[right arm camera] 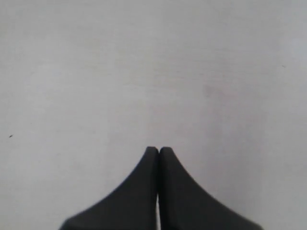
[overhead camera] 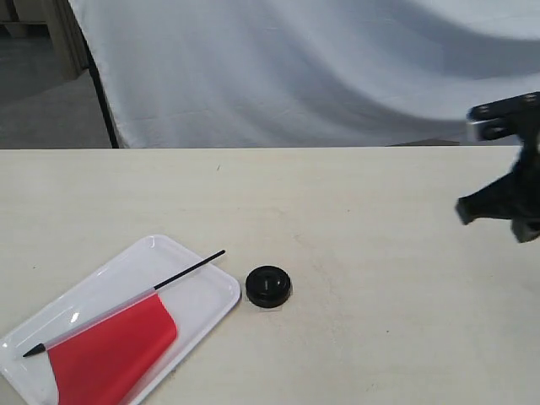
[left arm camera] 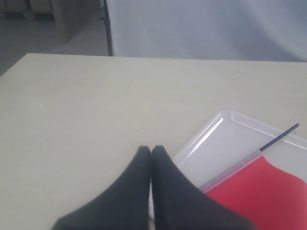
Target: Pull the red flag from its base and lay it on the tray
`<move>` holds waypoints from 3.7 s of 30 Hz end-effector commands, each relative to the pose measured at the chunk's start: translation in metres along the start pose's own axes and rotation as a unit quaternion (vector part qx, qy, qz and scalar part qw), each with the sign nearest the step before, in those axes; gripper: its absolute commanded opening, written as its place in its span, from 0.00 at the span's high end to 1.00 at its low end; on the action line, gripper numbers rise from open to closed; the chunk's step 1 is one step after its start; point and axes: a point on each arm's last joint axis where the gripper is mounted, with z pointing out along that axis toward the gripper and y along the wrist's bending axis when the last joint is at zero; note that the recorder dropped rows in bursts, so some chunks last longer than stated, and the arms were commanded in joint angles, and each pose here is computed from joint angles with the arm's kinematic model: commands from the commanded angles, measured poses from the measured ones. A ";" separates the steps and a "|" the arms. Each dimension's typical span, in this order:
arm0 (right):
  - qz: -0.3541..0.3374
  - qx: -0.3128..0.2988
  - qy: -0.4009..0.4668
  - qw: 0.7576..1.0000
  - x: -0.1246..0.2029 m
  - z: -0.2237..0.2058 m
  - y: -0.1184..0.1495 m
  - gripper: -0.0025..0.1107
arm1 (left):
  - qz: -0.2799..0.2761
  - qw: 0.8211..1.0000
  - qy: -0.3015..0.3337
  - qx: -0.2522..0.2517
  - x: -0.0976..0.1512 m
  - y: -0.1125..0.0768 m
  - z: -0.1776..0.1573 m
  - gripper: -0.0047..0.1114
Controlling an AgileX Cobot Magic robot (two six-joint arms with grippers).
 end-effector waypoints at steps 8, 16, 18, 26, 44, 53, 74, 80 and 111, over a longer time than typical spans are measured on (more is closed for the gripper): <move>0.192 0.030 -0.237 0.952 0.065 -0.050 -0.061 0.98 | 0.002 1.000 -0.001 0.004 0.000 0.000 0.000 0.96; 0.138 -0.014 -0.374 0.917 0.095 -0.080 -0.028 0.98 | 0.002 1.000 -0.001 0.004 0.000 0.000 0.000 0.96; 0.125 -0.031 -0.416 0.900 0.105 -0.094 -0.021 0.98 | 0.002 1.000 -0.001 0.004 0.000 0.000 0.000 0.96; 0.048 -0.104 -0.586 0.802 0.166 -0.130 0.002 0.98 | 0.002 1.000 -0.001 0.004 0.000 0.000 0.000 0.96; 0.078 -0.167 -0.724 0.665 0.233 -0.149 -0.004 0.98 | 0.002 1.000 -0.001 0.004 0.000 0.000 0.000 0.96; 0.086 -0.180 -0.731 0.653 0.232 -0.146 -0.002 0.98 | 0.002 1.000 -0.001 0.004 0.000 0.000 0.000 0.96; 0.054 -0.160 -0.575 0.800 0.236 -0.027 0.026 0.98 | 0.002 1.000 -0.001 0.004 0.000 0.000 0.000 0.96; 0.087 -0.183 -0.545 0.814 0.238 -0.022 0.027 0.98 | 0.002 1.000 -0.001 0.004 0.000 0.000 0.000 0.96; 0.074 -0.172 -0.529 0.828 0.239 -0.019 0.027 0.98 | 0.002 1.000 -0.001 0.004 0.000 0.000 0.000 0.96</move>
